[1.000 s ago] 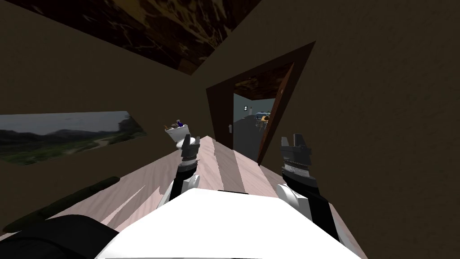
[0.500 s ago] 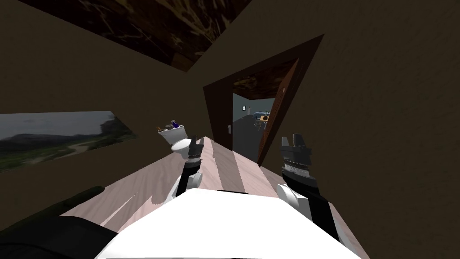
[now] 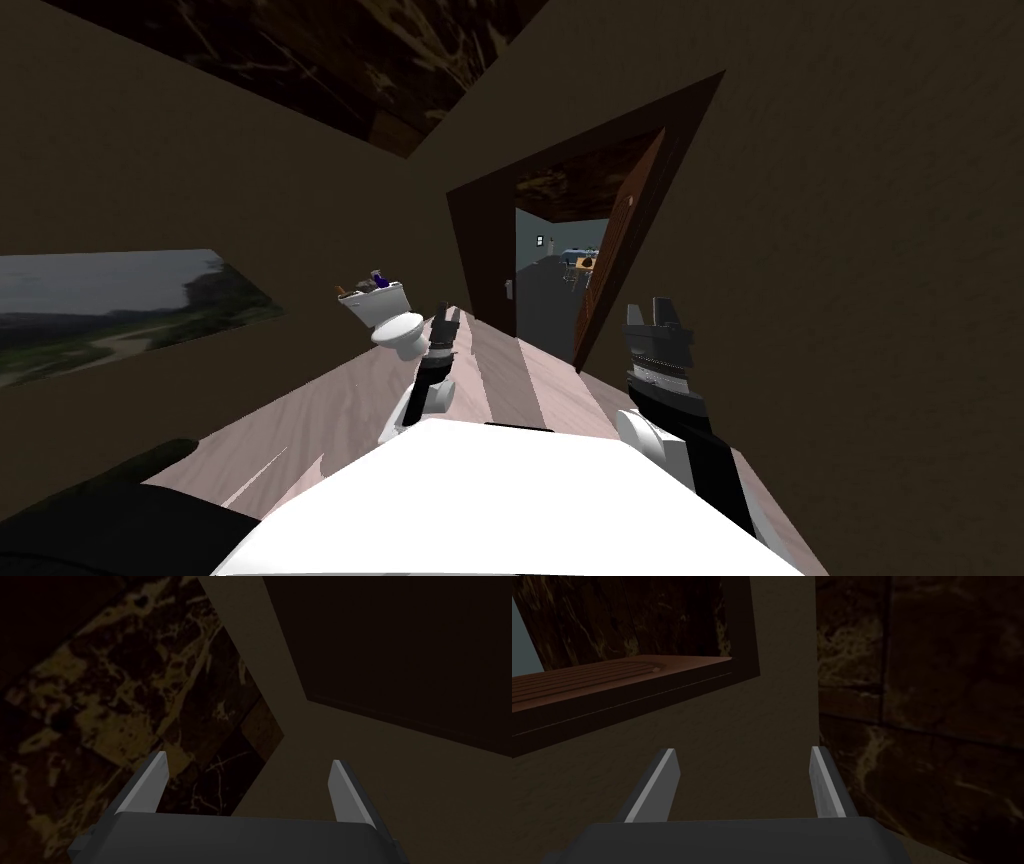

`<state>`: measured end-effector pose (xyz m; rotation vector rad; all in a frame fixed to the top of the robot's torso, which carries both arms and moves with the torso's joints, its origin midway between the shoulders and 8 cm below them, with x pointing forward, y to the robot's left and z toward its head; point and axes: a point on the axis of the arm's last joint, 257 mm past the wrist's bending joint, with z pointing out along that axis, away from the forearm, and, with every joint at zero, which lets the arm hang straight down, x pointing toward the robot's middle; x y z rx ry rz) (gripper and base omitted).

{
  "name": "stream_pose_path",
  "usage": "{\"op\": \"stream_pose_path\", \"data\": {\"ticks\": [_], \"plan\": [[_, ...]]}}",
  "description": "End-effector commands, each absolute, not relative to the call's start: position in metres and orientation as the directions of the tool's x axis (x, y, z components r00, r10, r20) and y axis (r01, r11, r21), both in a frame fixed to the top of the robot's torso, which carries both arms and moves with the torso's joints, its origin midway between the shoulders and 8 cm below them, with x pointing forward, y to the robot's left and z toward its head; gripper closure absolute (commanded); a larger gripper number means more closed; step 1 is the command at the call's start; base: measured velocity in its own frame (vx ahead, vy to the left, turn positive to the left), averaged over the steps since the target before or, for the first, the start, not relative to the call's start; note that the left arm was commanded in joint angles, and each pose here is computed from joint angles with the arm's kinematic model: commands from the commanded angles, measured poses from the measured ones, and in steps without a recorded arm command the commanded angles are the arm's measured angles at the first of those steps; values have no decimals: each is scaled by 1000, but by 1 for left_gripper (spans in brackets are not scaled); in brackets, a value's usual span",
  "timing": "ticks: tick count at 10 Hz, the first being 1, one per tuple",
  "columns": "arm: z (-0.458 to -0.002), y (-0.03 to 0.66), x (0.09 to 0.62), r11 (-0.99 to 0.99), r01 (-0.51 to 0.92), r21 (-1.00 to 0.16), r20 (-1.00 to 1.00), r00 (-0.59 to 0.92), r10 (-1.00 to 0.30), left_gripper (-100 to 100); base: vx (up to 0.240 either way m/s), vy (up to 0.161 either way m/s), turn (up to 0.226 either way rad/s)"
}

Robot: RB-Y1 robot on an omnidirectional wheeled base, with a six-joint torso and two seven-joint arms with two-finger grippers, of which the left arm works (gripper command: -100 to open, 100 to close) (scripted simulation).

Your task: Push the door open

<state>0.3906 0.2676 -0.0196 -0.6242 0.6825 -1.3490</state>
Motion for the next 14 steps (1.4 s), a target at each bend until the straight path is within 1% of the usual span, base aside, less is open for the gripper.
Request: {"op": "stream_pose_path", "data": {"ticks": [1, 14], "plan": [[-30, 267, 401, 111, 637, -763, -79, 79, -994, -100, 104, 53, -68], [-108, 253, 475, 49, 496, -867, -56, 1, -998, -100, 82, 53, -72]]}}
